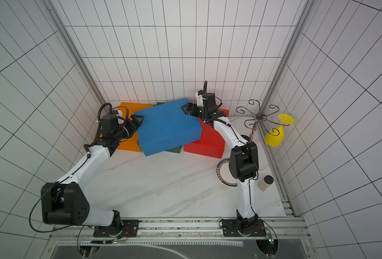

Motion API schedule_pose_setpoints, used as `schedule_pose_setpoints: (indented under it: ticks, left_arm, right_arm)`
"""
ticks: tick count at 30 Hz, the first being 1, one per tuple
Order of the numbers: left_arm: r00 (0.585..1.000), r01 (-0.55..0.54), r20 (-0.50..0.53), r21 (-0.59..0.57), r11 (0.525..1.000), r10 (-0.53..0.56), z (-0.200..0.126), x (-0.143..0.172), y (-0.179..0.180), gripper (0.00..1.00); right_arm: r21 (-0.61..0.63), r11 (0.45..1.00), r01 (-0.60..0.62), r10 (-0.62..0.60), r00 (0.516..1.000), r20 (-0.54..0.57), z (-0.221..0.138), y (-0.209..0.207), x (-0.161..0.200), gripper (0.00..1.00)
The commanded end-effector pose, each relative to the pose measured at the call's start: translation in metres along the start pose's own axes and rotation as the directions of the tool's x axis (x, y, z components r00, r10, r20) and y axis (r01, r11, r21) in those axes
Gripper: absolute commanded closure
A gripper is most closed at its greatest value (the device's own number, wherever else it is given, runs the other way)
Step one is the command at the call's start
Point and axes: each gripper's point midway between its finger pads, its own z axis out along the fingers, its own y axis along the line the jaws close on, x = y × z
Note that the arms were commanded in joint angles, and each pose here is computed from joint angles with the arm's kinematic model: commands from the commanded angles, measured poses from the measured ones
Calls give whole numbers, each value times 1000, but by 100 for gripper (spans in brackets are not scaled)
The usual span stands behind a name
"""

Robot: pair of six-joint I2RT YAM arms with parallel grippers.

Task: Stack the shoeboxes
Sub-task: Place the shoebox at the shoebox.

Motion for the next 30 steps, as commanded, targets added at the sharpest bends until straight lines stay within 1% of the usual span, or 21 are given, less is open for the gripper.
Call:
schedule_pose_setpoints:
  ticks: [1,3,7,11,16,19,20,22,23,25,29,30]
  left_arm:
    - [999,-4,34,50,999,2,-6,-17,-15,6]
    - [999,0,45,43,999,-2,-9,-21,-11,5]
    - [997,-12,80,34,999,9,-14,-33,-10,5]
    - [988,-64,145,20,998,61,-22,-54,-18,10]
    - [966,-171,197,12,985,165,-20,-79,-34,19]
    - [956,-212,214,22,977,202,-10,-89,-38,21]
    - [954,-223,214,33,974,211,-6,-92,-40,22]
    - [953,-242,200,63,968,225,5,-95,-43,23]
    - [955,-242,192,74,967,224,10,-97,-44,23]
    - [961,-243,164,109,964,224,23,-97,-46,23]
    - [967,-235,132,138,962,218,42,-99,-45,23]
    - [967,-235,129,140,962,218,45,-100,-44,23]
  right_arm:
    - [19,998,67,-69,990,122,-27,19,-54,5]
    - [70,996,60,-69,987,144,-35,9,-61,5]
    - [140,987,82,-105,981,165,-51,3,-66,6]
    - [178,977,115,-145,975,169,-75,11,-61,14]
    - [268,944,194,-246,953,176,-119,32,-37,24]
    - [265,943,203,-255,951,177,-142,44,-14,34]
    - [258,946,198,-248,952,178,-150,47,-6,40]
    - [239,953,184,-227,959,169,-162,51,17,54]
    - [234,956,178,-219,962,165,-167,52,27,64]
    - [228,959,166,-202,969,143,-175,52,50,79]
    - [206,967,150,-166,984,63,-183,53,96,97]
    - [204,968,143,-155,987,40,-184,51,108,100]
